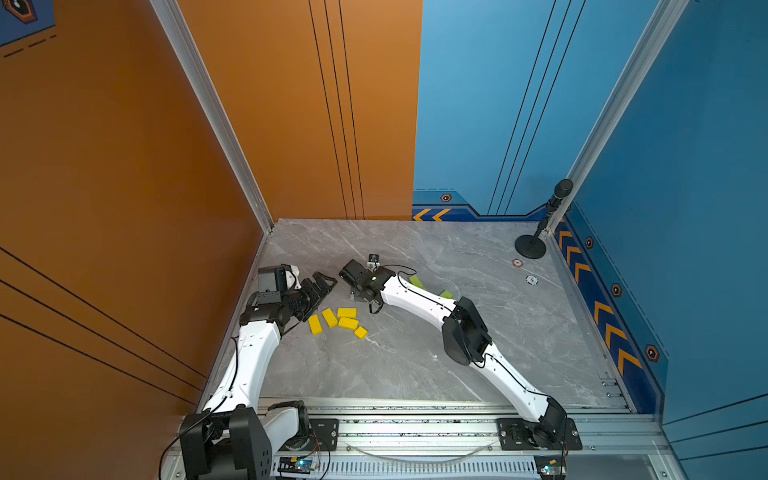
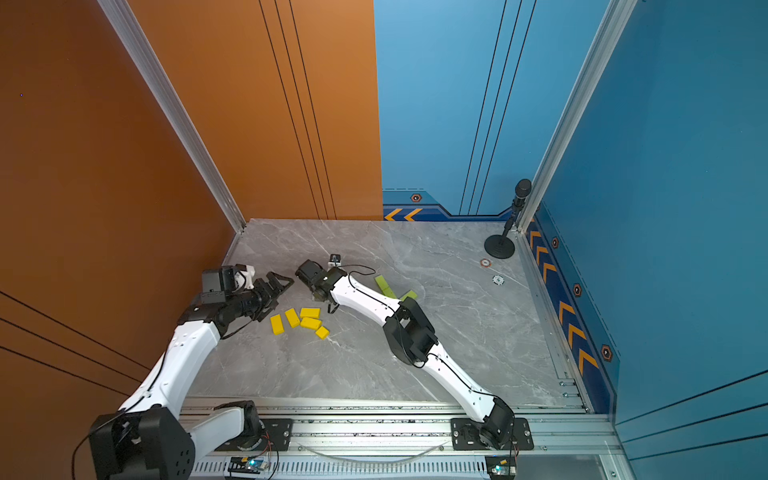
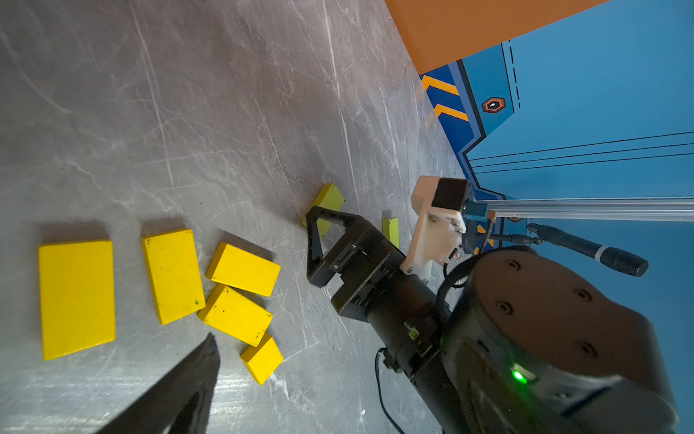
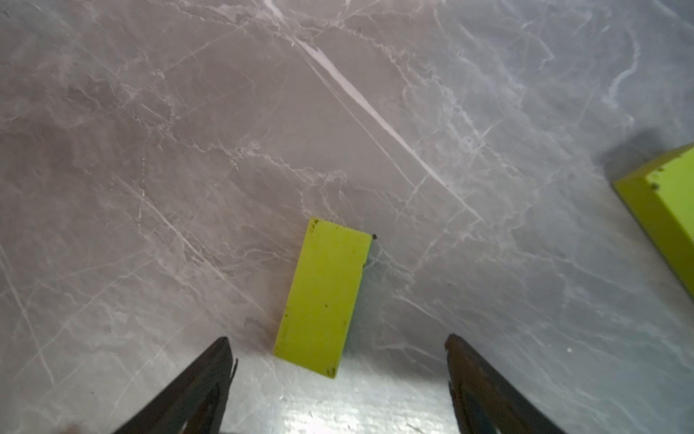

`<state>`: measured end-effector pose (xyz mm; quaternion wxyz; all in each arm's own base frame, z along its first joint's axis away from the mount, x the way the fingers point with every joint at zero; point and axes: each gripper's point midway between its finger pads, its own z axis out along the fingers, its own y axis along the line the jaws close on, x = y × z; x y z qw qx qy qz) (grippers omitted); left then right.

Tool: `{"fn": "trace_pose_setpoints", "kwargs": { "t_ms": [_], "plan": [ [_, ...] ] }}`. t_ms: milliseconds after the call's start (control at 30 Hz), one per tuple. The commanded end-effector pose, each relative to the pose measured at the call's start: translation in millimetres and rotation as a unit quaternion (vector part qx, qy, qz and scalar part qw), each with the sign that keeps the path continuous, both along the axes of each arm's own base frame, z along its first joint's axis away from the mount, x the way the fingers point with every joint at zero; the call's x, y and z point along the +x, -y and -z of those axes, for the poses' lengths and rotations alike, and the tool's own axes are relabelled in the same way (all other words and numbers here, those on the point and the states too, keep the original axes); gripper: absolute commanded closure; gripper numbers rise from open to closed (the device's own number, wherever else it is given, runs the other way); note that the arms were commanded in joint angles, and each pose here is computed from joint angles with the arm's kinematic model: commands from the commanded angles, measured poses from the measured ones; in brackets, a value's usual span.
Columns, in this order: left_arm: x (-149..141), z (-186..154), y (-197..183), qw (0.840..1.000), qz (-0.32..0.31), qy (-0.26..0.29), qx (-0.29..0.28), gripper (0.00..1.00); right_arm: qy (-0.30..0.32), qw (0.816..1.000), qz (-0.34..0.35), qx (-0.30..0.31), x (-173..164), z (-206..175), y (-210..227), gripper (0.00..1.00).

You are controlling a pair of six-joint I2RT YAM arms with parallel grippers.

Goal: Assemble the letter v with building blocks
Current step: Pick up the building block from the center of the board.

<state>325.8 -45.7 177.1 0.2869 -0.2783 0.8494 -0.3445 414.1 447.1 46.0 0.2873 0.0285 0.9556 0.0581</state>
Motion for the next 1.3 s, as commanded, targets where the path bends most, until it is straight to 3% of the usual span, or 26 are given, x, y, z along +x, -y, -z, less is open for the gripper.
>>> {"fn": "trace_pose_setpoints", "kwargs": {
  "t_ms": [0,300,467,767,1033,1267],
  "plan": [
    [-1,-1,4,1.000,0.019,0.012,-0.002,0.02,0.008,0.999,0.024,-0.026,3,10,8,0.14],
    [-1,-6,9,0.999,0.028,0.022,-0.004,0.02,0.017,0.998,0.030,-0.060,6,28,13,0.26],
    [-3,-7,12,0.999,0.033,0.025,0.002,0.02,0.022,0.996,0.025,-0.083,7,28,19,0.48],
    [-4,-4,20,0.998,0.050,0.021,0.015,0.02,0.017,0.995,-0.006,-0.100,8,7,31,0.72],
    [-4,-1,25,0.998,0.057,0.017,0.021,0.02,0.024,0.999,0.011,-0.046,17,-29,31,0.74],
    [2,-8,46,0.995,0.082,0.024,0.042,0.02,0.048,0.996,0.064,0.033,34,-110,67,0.73]
  ]
}}
